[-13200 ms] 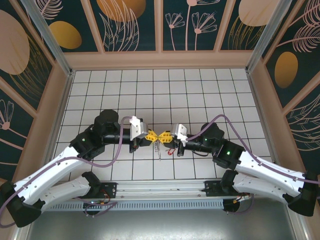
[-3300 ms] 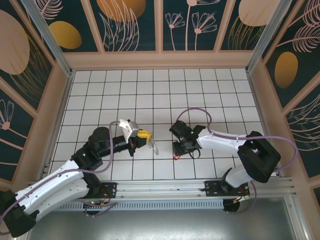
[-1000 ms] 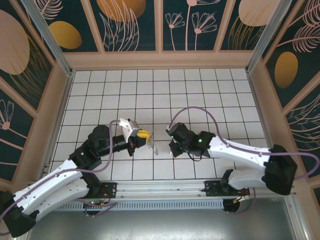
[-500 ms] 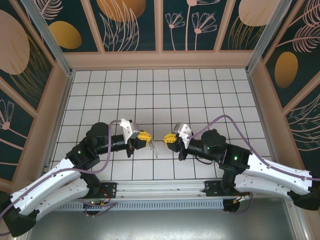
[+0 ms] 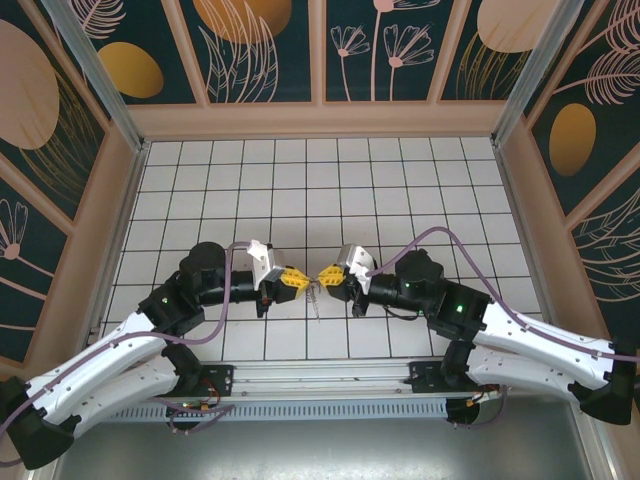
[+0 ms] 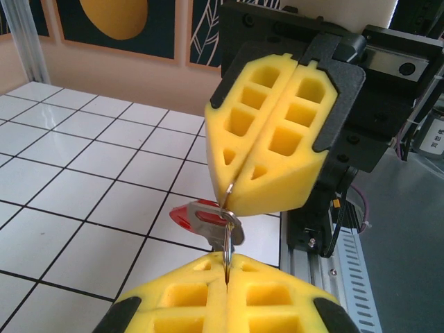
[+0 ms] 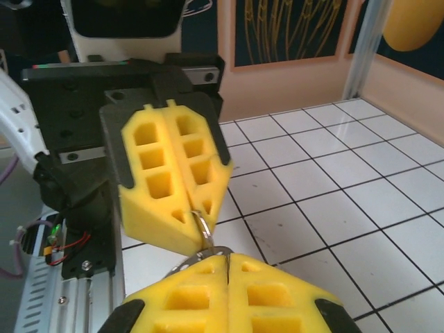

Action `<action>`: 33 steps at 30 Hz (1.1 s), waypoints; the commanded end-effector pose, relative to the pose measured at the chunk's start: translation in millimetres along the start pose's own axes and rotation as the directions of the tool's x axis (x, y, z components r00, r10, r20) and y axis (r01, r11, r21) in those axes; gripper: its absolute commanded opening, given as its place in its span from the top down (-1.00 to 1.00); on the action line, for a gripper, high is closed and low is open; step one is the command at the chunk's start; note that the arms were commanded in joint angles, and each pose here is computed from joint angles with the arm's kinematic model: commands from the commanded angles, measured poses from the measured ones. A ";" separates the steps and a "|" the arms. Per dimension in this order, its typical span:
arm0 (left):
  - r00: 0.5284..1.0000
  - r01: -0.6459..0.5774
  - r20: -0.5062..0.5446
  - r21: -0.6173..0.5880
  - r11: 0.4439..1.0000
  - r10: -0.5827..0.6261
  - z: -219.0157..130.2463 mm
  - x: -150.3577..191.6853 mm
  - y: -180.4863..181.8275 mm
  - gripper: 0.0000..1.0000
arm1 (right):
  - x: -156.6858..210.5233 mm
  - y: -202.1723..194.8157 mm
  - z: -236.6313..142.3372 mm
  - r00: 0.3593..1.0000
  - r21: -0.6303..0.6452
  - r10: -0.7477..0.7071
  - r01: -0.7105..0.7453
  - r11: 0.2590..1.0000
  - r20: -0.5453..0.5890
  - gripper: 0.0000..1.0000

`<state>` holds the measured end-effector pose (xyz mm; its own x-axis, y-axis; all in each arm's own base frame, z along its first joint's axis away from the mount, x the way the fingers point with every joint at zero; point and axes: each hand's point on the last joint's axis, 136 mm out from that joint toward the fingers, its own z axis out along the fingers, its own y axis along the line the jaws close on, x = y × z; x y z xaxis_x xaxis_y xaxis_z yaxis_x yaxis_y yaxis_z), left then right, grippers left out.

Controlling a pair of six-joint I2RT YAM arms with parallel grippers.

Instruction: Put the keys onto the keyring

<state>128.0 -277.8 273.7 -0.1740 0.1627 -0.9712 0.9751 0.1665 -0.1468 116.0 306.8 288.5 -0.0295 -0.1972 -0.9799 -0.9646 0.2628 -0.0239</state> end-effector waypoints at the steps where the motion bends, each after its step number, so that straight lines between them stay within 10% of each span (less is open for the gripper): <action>1: 0.998 -0.055 0.044 0.046 0.997 0.053 -1.3 -15.8 -9.9 1.00 | -15.6 12.2 -2.0 0.999 -0.075 -0.033 0.035 0.997 0.032 1.00; 33: 0.999 -0.044 0.030 0.059 0.997 0.043 1.7 -11.2 -9.8 1.00 | -17.9 2.1 -0.8 1.000 -0.028 -0.018 0.018 0.999 0.017 1.00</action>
<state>122.6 -280.8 270.2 -0.1781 0.1762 -0.9681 0.9796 0.1251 -0.1575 113.0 308.3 286.5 -0.0216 -0.2264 -0.9738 -0.9712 0.2360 -0.0333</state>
